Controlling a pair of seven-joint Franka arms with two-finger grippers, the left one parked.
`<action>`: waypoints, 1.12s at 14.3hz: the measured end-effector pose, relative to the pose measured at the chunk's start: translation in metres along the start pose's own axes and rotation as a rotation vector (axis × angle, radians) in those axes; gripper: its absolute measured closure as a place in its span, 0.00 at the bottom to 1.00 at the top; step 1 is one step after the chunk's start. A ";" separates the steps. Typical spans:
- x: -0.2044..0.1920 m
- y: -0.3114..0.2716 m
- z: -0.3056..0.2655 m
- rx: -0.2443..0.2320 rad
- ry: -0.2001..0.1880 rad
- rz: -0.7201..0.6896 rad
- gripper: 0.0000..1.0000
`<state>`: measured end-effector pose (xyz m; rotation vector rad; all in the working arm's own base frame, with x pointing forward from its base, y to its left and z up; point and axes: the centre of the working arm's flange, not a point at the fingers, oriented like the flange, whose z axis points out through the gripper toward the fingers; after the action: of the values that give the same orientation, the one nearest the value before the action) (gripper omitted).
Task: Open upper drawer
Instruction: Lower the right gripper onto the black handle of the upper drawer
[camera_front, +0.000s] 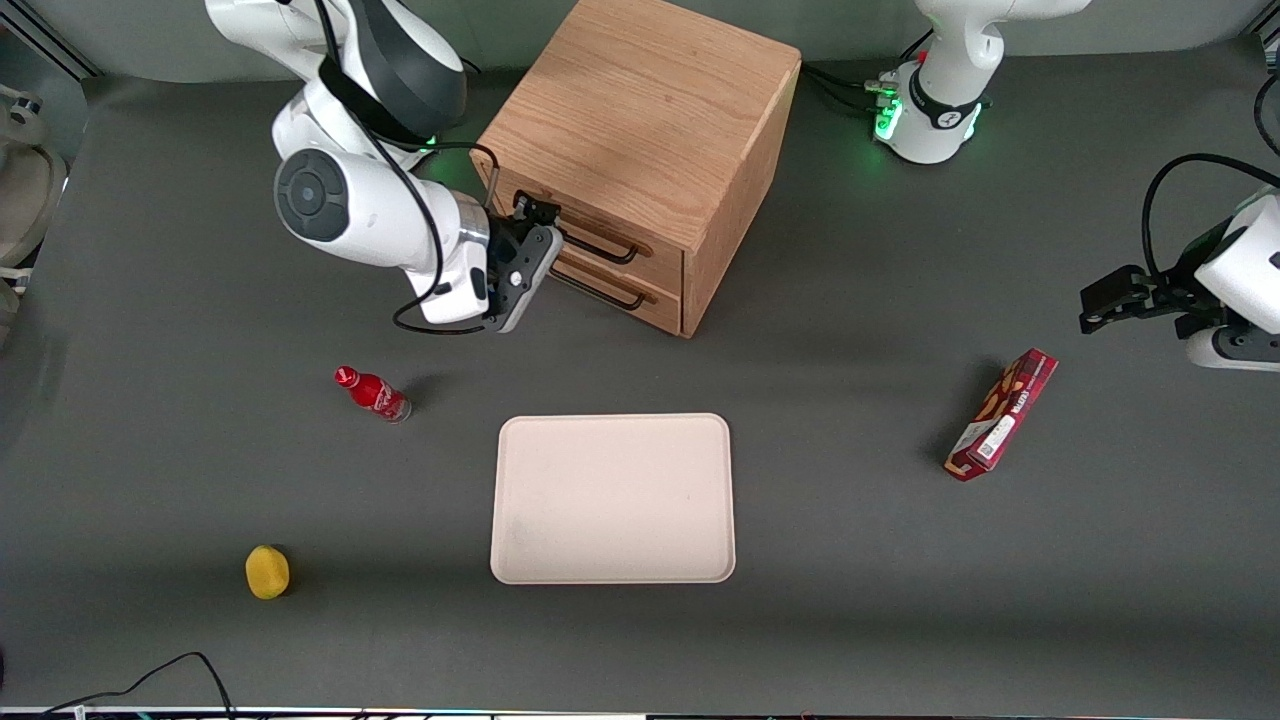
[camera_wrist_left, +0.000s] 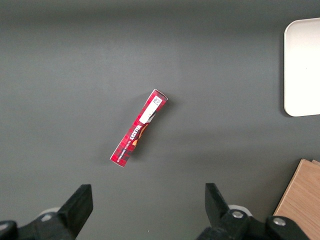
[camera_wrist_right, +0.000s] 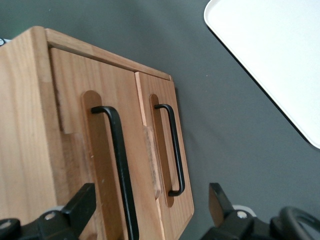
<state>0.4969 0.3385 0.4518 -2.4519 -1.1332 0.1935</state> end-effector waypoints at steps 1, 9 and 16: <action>0.000 0.000 0.006 -0.002 0.002 -0.002 0.00; -0.011 -0.013 0.051 -0.018 -0.018 -0.015 0.00; -0.019 -0.017 0.062 -0.042 -0.013 -0.015 0.00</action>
<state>0.4544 0.3541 0.4027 -2.4814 -1.1723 0.1826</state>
